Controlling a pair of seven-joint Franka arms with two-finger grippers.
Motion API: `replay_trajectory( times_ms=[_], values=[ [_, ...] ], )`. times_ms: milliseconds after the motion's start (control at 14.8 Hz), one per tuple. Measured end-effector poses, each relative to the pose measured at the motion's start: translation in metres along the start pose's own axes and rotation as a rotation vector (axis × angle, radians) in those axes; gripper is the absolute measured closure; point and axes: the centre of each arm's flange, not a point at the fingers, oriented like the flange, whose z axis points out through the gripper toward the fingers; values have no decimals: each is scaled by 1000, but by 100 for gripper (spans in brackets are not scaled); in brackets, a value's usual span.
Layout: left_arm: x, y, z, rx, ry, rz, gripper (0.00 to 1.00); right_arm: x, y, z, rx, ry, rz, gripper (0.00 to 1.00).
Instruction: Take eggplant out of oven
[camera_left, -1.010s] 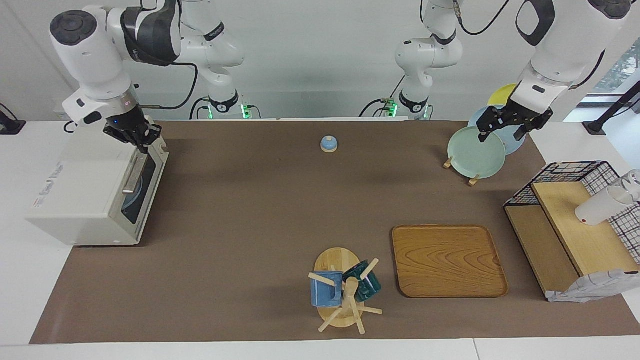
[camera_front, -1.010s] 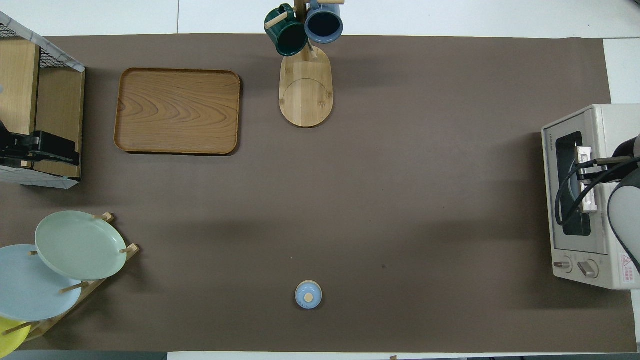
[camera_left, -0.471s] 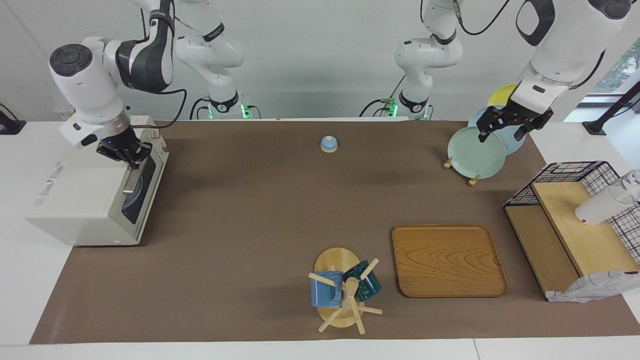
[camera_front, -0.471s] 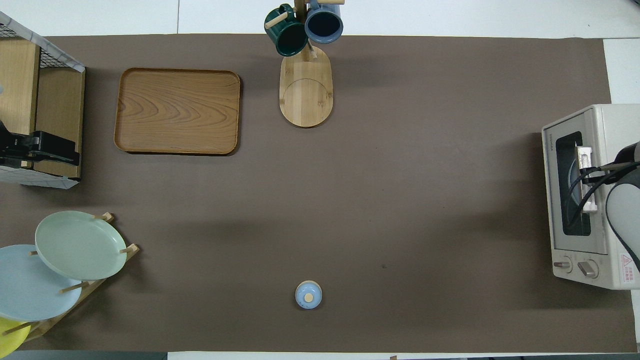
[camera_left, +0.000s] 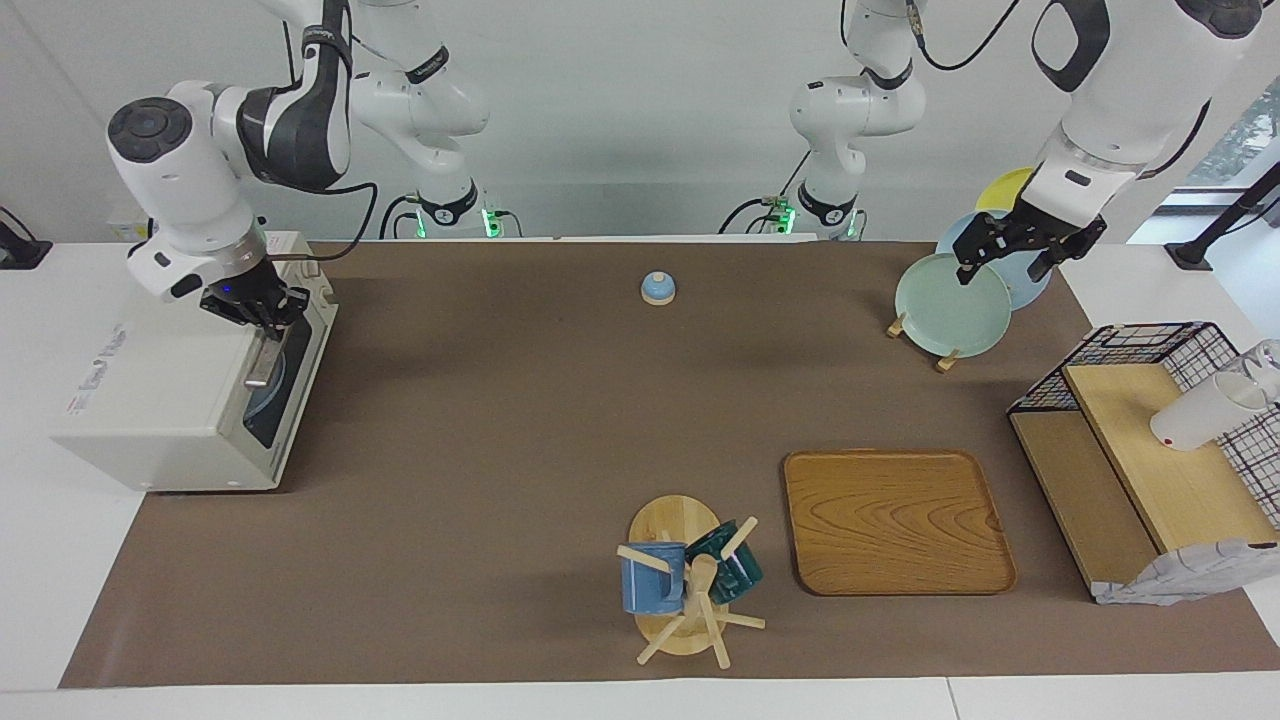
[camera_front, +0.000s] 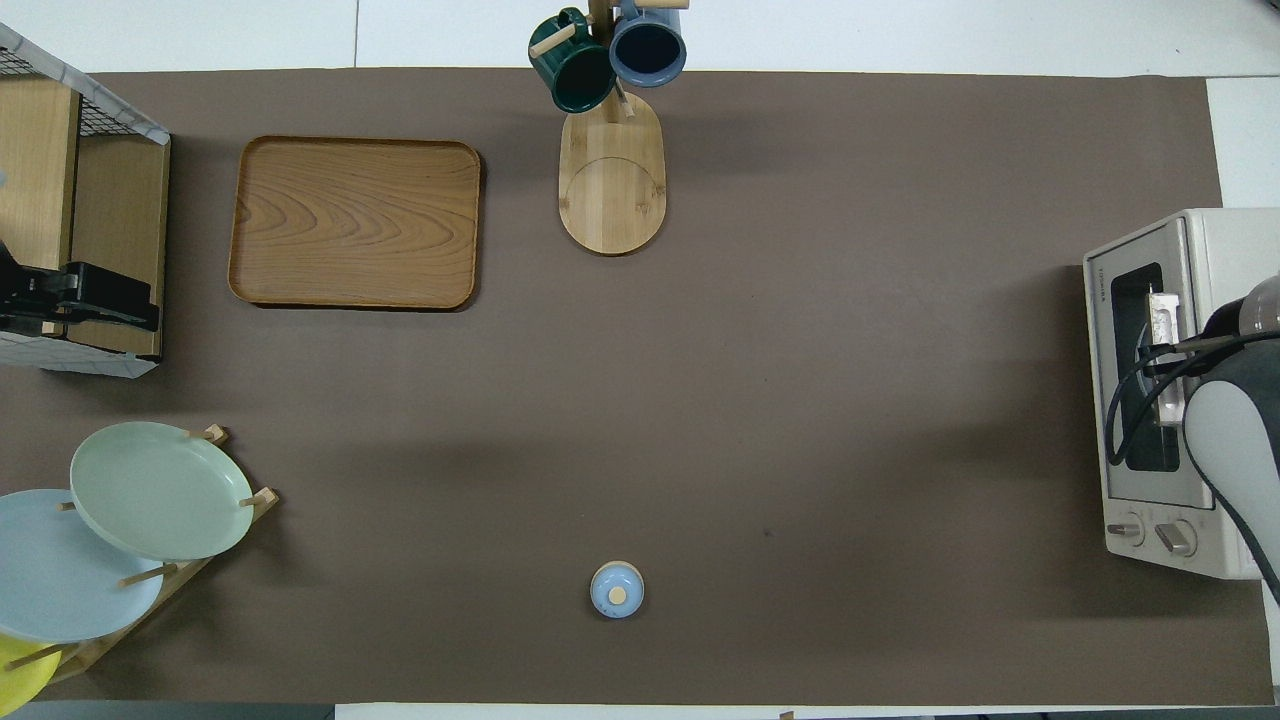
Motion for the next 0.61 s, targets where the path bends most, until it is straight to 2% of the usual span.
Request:
replay_trajectory(
  times_ms=[337, 606],
  values=[
    [0, 0, 0, 0, 0, 0, 0, 4, -38, 9, -2, 9, -41, 99],
    [0, 0, 0, 0, 0, 0, 0, 13, -81, 33, 10, 6, -33, 99]
  ],
)
